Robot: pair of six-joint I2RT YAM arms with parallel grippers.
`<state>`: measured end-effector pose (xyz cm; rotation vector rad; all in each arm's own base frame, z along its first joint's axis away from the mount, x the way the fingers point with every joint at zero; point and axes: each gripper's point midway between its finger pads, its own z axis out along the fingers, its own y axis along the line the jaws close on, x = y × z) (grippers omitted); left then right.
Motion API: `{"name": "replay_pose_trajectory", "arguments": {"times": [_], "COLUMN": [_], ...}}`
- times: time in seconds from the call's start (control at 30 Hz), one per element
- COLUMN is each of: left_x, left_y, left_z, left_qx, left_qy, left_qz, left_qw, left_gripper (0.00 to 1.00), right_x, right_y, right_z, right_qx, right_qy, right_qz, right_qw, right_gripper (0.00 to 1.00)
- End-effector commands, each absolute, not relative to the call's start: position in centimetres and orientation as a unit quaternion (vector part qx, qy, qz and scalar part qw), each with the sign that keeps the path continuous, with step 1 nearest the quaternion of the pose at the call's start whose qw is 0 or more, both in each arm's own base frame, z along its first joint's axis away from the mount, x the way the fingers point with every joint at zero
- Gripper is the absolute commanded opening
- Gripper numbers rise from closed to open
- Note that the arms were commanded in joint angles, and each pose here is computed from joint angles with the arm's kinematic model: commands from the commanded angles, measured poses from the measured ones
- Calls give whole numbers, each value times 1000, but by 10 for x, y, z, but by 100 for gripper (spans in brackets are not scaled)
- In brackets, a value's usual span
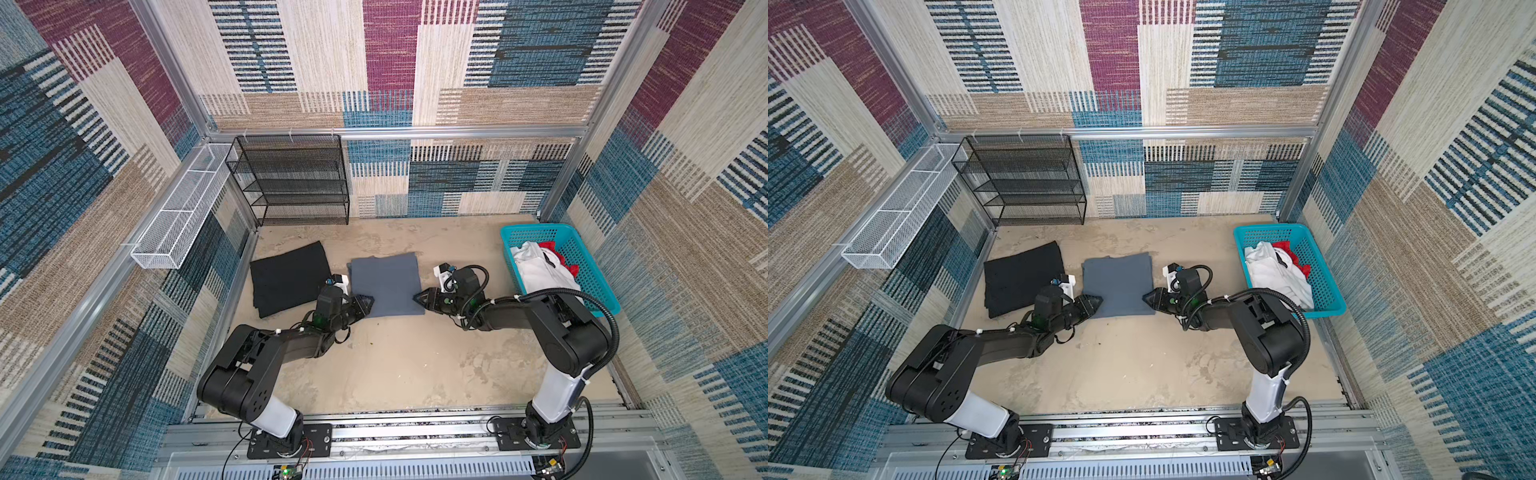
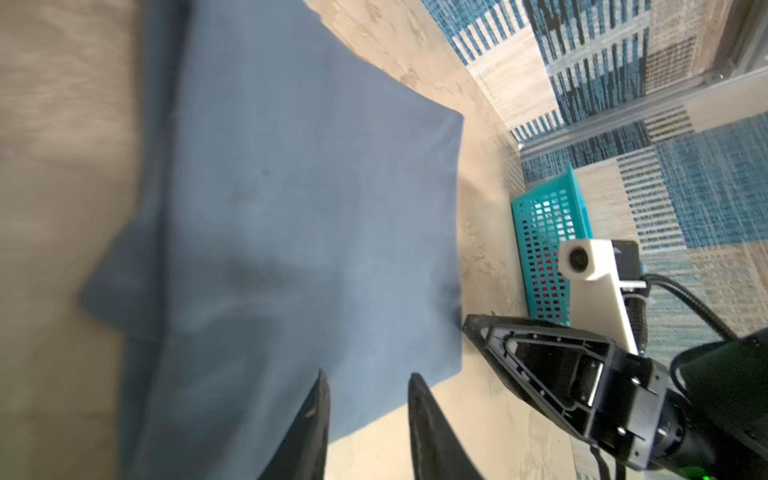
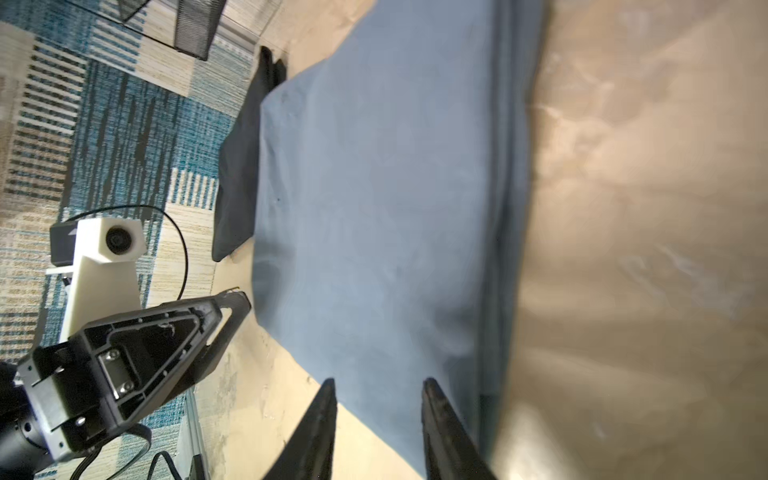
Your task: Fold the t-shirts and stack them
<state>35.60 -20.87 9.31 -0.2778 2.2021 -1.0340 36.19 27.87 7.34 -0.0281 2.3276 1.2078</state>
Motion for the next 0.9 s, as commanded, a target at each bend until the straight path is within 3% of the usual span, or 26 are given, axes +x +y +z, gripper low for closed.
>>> {"name": "replay_pose_trajectory", "arguments": {"times": [0.0,0.4,0.87], "left_x": [350,351,346], "left_y": [-232,-302,-194], "left_z": [94,64,35], "left_qx": [-85,-90,-153], "left_qy": [861,838,869], "left_qz": [-402,-487,-374], "left_qw": [301,228,285], "left_gripper": [33,32,34], "right_x": [357,326,321], "right_y": [293,275,260], "right_z": [79,15,-7], "right_qx": [-21,41,62], "right_qy": [853,889,909], "right_qz": [457,420,384], "right_qw": [250,176,151], "right_gripper": [37,37,37]}}
